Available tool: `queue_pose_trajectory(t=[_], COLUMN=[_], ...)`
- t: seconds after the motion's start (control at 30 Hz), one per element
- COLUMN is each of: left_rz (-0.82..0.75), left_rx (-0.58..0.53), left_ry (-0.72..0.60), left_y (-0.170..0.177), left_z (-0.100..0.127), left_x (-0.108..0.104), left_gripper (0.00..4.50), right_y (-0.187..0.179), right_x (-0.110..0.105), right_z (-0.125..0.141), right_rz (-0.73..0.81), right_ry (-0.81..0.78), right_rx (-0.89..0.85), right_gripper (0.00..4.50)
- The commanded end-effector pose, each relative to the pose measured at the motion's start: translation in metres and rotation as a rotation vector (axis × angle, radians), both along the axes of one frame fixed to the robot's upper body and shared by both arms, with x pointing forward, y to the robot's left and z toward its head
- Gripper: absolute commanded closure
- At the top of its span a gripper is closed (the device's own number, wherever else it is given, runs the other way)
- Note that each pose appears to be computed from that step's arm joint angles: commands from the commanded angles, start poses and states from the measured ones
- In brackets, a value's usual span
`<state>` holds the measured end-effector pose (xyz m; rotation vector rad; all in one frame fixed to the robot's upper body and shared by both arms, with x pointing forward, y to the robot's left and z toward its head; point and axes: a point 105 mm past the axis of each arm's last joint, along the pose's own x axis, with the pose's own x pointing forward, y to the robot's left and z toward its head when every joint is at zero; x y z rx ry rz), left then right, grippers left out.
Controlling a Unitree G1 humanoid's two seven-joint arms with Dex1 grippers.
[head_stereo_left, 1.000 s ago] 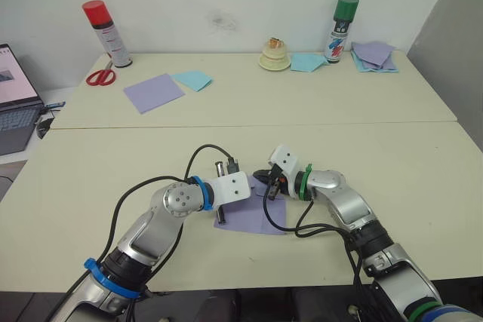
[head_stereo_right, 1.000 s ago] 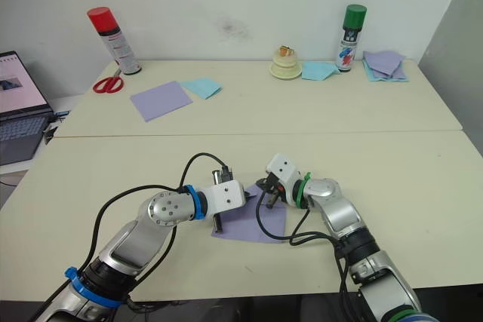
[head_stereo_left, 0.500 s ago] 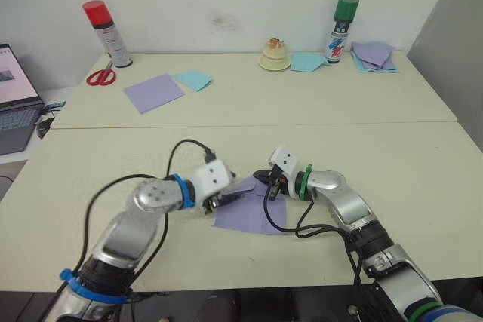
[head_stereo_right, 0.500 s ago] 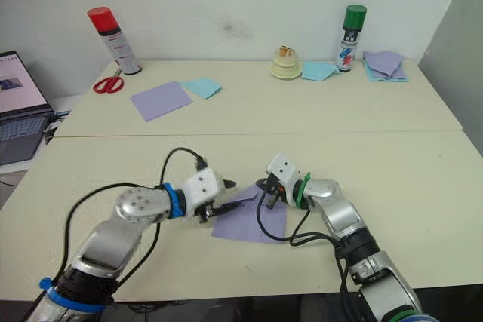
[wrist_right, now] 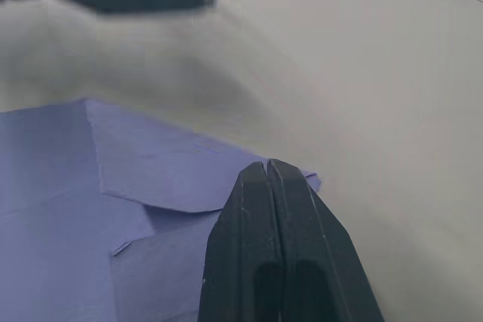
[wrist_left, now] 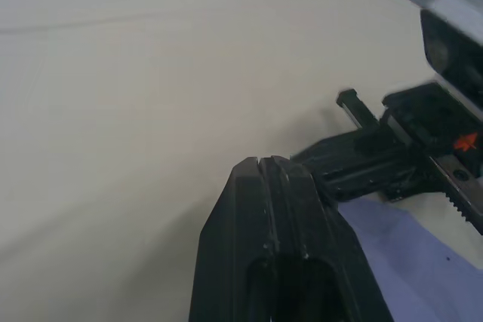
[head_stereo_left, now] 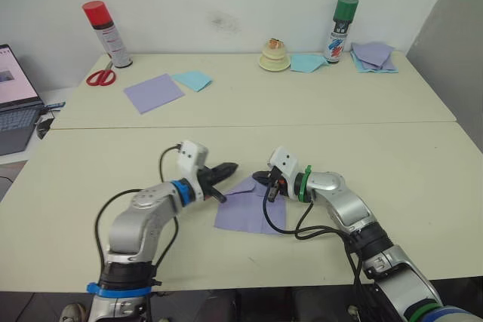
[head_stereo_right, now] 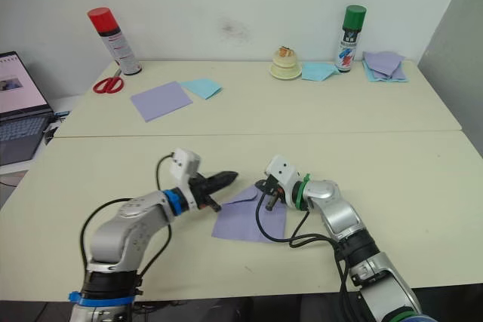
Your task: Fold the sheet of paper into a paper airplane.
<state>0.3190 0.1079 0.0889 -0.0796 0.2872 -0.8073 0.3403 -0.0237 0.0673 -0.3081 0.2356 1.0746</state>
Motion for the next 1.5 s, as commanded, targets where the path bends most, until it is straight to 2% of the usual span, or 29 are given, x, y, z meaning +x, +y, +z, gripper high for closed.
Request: queue_pose_trajectory(t=[0.03,0.17,0.37,0.53,0.63,0.77,0.87,1.0,1.13,1.27,1.37,1.5], left_rz=[0.004,0.010,0.005,0.090,0.152,0.193,0.148,0.055,0.041,0.025,0.016,0.018], left_rx=[0.120,0.218,0.232,0.263,0.168,-0.043,-0.044,0.042,0.128,0.191,0.203,0.204], left_ry=[-0.004,0.071,0.109,0.145,0.111,-0.022,-0.040,-0.019,-0.005,0.016,0.016,0.001], left_y=[-0.001,0.006,0.018,0.049,0.058,0.054,0.044,0.020,0.014,0.012,0.010,0.009], left_z=[-0.014,-0.043,-0.051,-0.056,-0.039,0.009,0.016,-0.003,-0.026,-0.046,-0.050,-0.049], left_x=[0.006,0.005,-0.016,-0.036,-0.036,-0.023,-0.022,-0.022,-0.016,-0.014,-0.014,-0.014], left_gripper=[4.46,4.46,4.46,4.46,4.46,4.46,4.46,4.46,4.46,4.46,4.46,4.46], right_y=[-0.001,-0.001,-0.002,0.001,0.002,0.002,0.003,0.005,0.005,0.014,0.022,0.025], right_x=[-0.006,-0.008,-0.008,-0.009,-0.009,-0.008,-0.008,-0.007,-0.007,-0.009,-0.009,-0.010], right_z=[-0.013,-0.014,-0.015,-0.016,-0.016,-0.015,-0.015,-0.013,-0.010,0.003,0.016,0.011], right_rz=[0.004,0.006,0.005,0.013,0.019,0.022,0.025,0.027,0.024,0.019,0.010,0.013], right_ry=[0.032,0.028,0.025,0.027,0.027,0.026,0.026,0.023,0.020,0.013,0.005,0.002], right_rx=[-0.034,-0.039,-0.042,-0.040,-0.038,-0.036,-0.034,-0.025,-0.016,0.070,0.141,0.093], right_gripper=[4.50,4.50,4.50,4.50,4.50,4.50,4.50,4.50,4.50,4.50,4.50,4.50])
